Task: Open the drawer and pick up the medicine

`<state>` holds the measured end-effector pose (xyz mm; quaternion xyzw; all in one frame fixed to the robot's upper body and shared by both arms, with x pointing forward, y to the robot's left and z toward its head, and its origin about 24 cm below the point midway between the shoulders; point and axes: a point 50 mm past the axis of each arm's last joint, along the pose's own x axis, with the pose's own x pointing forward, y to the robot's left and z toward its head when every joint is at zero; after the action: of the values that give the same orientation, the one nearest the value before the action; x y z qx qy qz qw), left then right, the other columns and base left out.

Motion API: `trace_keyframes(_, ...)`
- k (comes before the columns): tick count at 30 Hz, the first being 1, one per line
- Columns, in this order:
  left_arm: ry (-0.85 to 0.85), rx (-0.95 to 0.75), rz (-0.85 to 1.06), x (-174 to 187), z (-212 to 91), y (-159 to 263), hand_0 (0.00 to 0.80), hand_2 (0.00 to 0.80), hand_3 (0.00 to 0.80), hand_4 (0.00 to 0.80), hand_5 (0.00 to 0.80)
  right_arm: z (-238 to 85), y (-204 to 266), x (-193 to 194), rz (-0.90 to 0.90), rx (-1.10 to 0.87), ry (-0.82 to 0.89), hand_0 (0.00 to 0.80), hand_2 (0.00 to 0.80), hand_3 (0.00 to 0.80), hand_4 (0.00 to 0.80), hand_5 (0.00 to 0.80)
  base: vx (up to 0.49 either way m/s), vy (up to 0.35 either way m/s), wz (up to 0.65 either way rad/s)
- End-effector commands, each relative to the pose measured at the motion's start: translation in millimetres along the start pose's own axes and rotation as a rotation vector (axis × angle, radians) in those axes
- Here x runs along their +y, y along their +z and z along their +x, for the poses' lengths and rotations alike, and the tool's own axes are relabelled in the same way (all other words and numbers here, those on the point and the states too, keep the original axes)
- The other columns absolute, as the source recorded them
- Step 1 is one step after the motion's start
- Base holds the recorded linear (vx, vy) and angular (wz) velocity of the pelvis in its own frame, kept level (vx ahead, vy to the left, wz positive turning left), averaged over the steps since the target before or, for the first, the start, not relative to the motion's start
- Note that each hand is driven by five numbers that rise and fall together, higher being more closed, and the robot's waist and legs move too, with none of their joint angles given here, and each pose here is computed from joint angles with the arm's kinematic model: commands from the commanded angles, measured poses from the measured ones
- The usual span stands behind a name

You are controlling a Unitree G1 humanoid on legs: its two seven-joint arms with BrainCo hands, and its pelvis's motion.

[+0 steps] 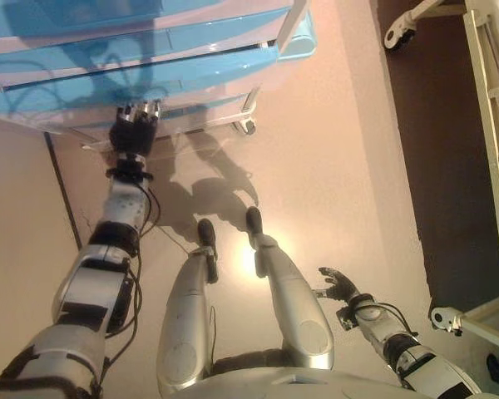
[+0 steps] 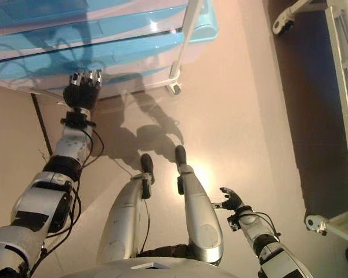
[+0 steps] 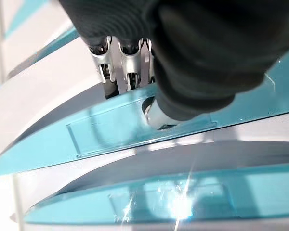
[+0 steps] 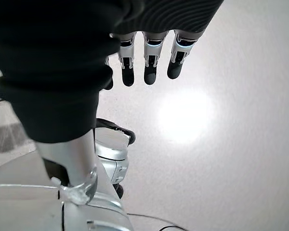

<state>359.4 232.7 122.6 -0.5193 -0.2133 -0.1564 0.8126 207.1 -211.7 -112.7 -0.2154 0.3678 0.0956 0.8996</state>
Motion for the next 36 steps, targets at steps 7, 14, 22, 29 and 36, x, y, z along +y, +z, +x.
trace_keyframes(7,-0.410,-0.195,-0.009,-42,-24,36,0.800,0.800,0.800,0.800,0.800,-4,-9,-12,-0.038,0.051,-0.039,0.000,0.000,0.000,0.000,0.000,-0.004,-0.059,0.37)
trace_keyframes(14,-0.108,-0.144,-0.055,25,-134,30,0.800,0.800,0.800,0.800,0.800,-9,-21,-35,-0.025,0.090,-0.089,0.000,0.000,0.000,0.000,0.000,-0.002,-0.018,0.39)
trace_keyframes(22,0.234,0.037,-0.145,56,-248,1,0.800,0.800,0.800,0.800,0.800,-17,-38,-49,0.015,0.157,-0.098,0.000,0.000,0.000,0.000,0.000,0.032,0.036,0.30)
trace_keyframes(29,0.522,0.211,-0.146,65,-307,-17,0.800,0.800,0.800,0.800,0.800,-19,-47,-48,0.047,0.188,-0.101,0.000,0.000,0.000,0.000,0.000,0.039,0.018,0.10)
trace_keyframes(36,0.812,0.378,-0.053,74,-342,-23,0.000,0.000,0.000,0.000,0.000,-23,-58,-44,0.086,0.200,-0.123,0.000,0.000,0.000,0.000,0.000,0.071,0.016,0.15)
